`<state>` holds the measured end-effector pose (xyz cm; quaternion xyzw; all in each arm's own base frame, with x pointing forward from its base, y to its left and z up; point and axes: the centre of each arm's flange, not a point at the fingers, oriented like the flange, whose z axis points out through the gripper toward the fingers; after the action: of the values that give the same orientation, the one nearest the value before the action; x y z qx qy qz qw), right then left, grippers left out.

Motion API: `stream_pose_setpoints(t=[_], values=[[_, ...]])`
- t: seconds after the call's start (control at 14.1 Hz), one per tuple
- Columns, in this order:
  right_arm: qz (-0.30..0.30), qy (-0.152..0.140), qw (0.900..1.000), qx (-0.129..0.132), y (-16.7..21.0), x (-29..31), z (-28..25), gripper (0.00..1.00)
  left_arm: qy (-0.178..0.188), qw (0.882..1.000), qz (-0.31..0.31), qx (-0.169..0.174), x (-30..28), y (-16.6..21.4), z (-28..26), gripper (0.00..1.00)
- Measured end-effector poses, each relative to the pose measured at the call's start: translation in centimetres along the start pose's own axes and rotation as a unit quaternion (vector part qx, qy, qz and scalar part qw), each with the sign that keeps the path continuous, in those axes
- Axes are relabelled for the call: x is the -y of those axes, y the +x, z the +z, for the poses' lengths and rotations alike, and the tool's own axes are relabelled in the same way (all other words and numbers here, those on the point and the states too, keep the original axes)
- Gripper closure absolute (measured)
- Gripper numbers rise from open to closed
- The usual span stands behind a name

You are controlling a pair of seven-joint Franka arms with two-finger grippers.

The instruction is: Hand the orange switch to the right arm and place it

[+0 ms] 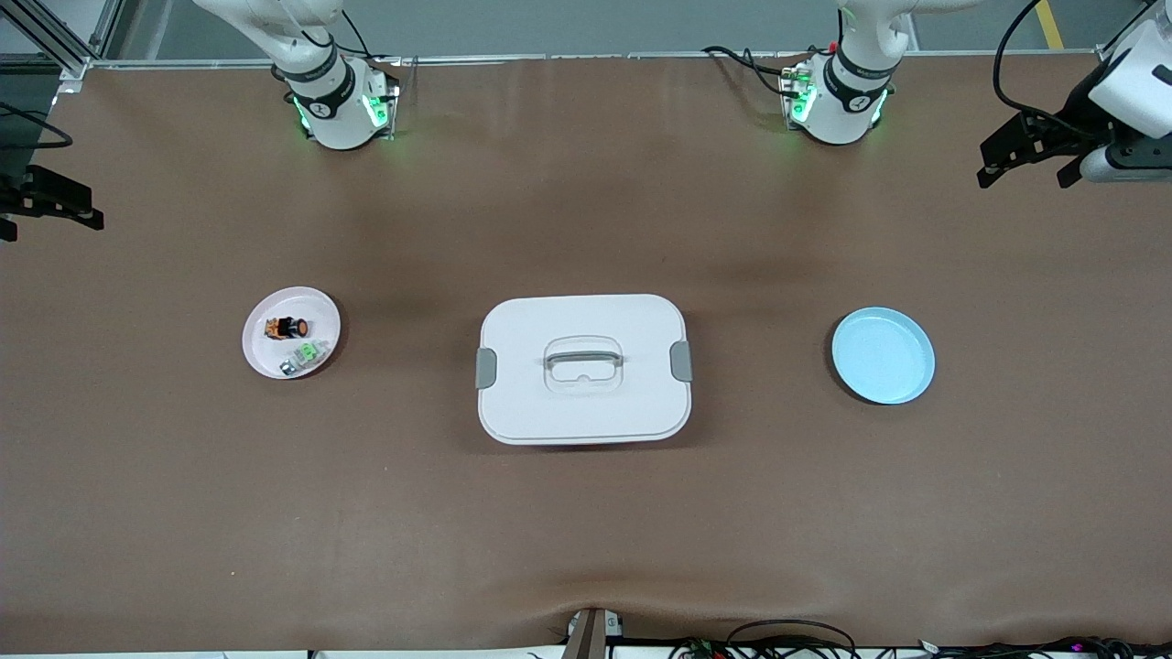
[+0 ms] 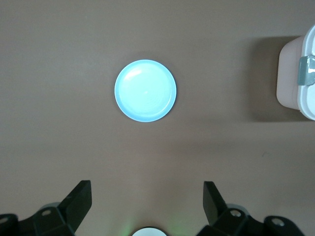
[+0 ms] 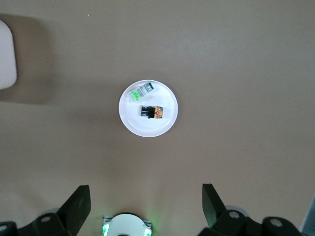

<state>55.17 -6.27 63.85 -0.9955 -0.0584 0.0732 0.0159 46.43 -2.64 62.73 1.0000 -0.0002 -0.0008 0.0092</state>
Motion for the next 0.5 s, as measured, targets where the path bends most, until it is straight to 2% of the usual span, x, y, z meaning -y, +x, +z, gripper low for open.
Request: stream_pose_setpoints(t=[0.21, 0.5], values=[[0.02, 0.029, 0.999, -0.006, -0.5, -2.3, 0.1, 0.0, 0.0, 1.0, -0.007, -0.015, 0.7, -1.0, -0.6, 0.0], [0.015, 0.026, 0.999, -0.01, -0.2, -1.5, 0.0, 0.0, 0.001, 0.999, -0.007, -0.039, 0.7, -2.8, -0.4, 0.0]])
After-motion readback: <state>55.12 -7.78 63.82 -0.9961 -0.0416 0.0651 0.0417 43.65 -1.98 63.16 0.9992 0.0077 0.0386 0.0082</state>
